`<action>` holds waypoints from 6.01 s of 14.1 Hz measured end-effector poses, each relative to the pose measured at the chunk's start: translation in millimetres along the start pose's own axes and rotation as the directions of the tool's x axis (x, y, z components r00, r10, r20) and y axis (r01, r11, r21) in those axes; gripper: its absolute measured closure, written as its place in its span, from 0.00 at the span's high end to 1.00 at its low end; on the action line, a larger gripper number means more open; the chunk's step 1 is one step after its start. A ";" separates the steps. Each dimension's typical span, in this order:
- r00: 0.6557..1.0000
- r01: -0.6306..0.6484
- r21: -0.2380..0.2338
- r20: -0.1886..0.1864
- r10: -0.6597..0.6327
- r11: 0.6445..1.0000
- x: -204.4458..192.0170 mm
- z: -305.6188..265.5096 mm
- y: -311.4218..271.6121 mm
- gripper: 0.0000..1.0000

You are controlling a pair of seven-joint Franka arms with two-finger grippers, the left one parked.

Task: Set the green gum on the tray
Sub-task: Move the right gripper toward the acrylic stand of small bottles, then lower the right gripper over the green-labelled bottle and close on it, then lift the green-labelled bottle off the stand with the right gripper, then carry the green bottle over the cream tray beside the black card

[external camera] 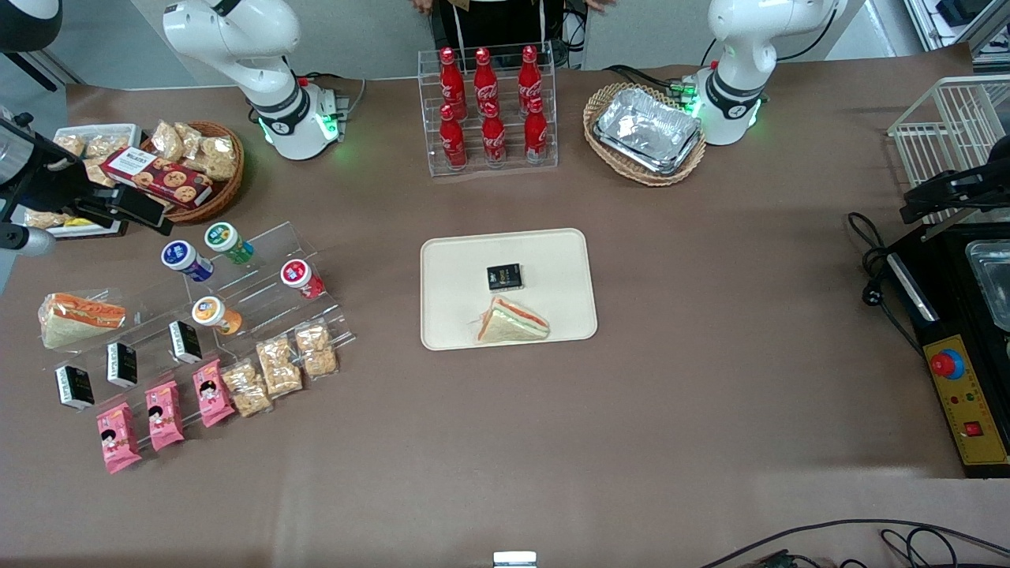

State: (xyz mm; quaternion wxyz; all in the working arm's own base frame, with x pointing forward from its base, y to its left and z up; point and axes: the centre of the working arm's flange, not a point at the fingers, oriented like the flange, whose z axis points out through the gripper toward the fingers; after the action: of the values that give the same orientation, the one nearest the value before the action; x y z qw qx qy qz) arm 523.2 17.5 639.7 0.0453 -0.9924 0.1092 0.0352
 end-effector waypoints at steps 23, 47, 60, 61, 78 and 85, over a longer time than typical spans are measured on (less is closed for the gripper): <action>1.000 -0.027 -0.009 0.012 0.027 1.000 -59.3 161.5 47.3 1.00; 0.998 -0.049 -0.062 0.027 0.050 0.997 -74.6 264.5 81.1 0.61; 1.000 0.010 -0.038 0.028 -0.009 0.999 -36.5 92.1 76.5 0.59; 0.999 0.016 -0.042 0.046 -0.015 0.999 -34.7 70.9 71.8 0.59; 0.992 0.048 -0.028 0.119 -0.044 0.998 -101.2 222.7 -276.8 0.59; 0.998 0.009 -0.038 0.056 -0.007 0.999 -130.3 381.6 -305.1 0.59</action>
State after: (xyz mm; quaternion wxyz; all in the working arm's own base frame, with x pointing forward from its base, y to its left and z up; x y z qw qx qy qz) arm 440.5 379.2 296.0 0.0297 -0.9921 0.1034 0.0648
